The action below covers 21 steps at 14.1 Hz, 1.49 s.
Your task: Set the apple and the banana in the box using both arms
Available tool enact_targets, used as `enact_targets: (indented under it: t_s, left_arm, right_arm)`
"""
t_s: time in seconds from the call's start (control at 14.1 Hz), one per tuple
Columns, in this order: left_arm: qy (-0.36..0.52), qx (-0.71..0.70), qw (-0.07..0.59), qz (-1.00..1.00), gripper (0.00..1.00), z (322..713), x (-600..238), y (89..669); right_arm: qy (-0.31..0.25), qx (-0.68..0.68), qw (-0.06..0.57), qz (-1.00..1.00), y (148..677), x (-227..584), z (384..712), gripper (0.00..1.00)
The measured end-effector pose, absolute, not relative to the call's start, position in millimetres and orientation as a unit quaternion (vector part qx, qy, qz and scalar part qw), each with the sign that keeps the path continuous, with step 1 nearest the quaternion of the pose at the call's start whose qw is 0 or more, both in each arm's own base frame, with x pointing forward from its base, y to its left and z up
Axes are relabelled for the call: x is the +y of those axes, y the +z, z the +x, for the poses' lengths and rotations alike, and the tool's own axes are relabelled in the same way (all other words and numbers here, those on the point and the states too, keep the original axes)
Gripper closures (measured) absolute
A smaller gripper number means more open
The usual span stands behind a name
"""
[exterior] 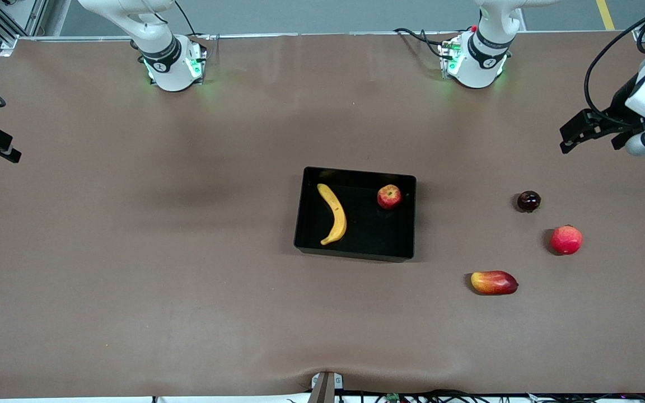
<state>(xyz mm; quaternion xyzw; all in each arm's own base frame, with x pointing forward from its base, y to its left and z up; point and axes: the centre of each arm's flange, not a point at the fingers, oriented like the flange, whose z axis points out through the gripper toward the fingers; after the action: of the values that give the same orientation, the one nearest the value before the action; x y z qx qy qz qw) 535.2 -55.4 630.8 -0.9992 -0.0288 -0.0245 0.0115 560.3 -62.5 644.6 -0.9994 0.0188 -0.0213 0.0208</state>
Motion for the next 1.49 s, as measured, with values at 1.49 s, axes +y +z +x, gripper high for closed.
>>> enact_targets:
  t_s: [1.49]
  left_arm:
    - [-0.041, -0.031, 0.012, -0.999, 0.00, 524, -47, 659]
  right_arm:
    - [-0.021, 0.022, 0.021, -0.999, 645, -64, 560, 0.00]
